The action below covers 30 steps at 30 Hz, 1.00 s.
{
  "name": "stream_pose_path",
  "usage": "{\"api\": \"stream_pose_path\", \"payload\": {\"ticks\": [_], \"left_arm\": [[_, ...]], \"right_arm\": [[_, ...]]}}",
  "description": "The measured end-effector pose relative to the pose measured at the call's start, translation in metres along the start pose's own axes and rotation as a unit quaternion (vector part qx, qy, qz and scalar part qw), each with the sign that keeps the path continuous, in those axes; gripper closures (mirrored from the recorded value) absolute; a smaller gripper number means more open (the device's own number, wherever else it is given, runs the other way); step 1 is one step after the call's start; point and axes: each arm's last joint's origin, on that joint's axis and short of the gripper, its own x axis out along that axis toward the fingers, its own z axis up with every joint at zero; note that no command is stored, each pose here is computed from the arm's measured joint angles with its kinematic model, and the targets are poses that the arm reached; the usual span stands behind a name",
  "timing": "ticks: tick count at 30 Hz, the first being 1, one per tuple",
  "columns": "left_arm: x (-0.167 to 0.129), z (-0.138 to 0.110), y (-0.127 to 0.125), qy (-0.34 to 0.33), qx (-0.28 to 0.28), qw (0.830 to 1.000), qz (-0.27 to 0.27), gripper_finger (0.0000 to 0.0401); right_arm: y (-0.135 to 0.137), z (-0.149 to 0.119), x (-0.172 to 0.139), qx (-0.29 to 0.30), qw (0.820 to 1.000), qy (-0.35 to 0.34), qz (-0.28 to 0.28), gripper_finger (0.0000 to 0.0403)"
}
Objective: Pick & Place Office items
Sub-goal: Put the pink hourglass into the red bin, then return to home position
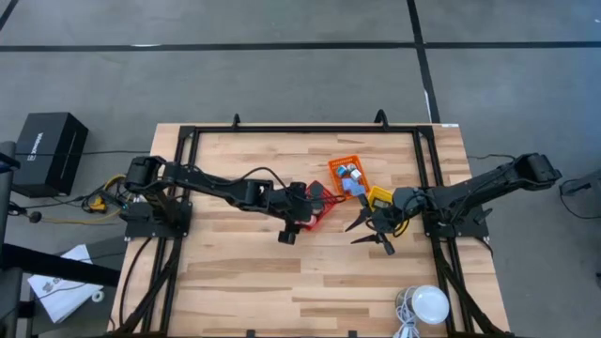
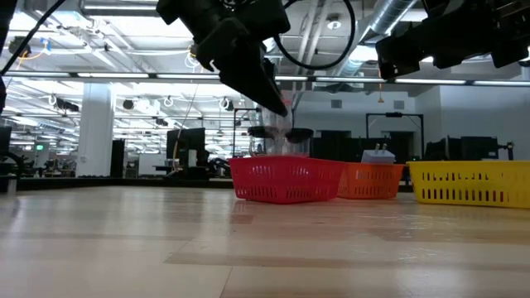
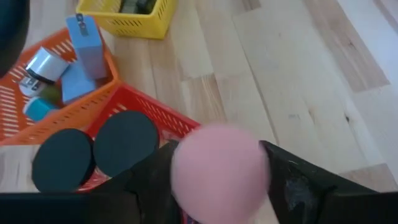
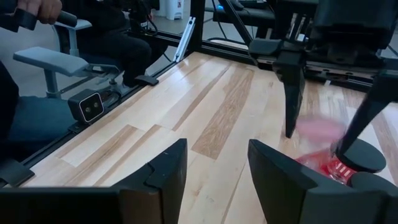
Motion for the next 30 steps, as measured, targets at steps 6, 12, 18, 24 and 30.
{"api": "stream_pose_path", "payload": {"ticks": [6, 12, 18, 24, 30], "left_arm": [[0.0, 0.0, 0.0, 0.0, 0.0, 1.0, 0.002, 0.0138], [0.0, 0.0, 0.001, 0.002, 0.0, 1.0, 0.014, 0.0134], [-0.011, 0.005, 0.002, -0.015, -0.001, 1.0, 0.018, 0.0149], [-0.057, 0.019, 0.011, -0.071, -0.048, 0.994, 0.064, 0.0174], [-0.123, 0.028, 0.017, -0.15, -0.061, 0.983, 0.086, 0.0216]], "right_arm": [[0.0, 0.0, 0.0, 0.0, 1.0, 0.0, 0.0, 0.0243], [0.0, 0.0, 0.0, 0.0, 1.0, 0.0, 0.0, 0.0241], [0.0, 0.001, 0.0, -0.001, 1.0, -0.005, -0.004, 0.0244], [-0.001, 0.001, 0.0, -0.001, 1.0, -0.005, -0.005, 0.0244], [-0.004, 0.006, -0.005, -0.002, 1.0, -0.021, -0.016, 0.0244]]}}
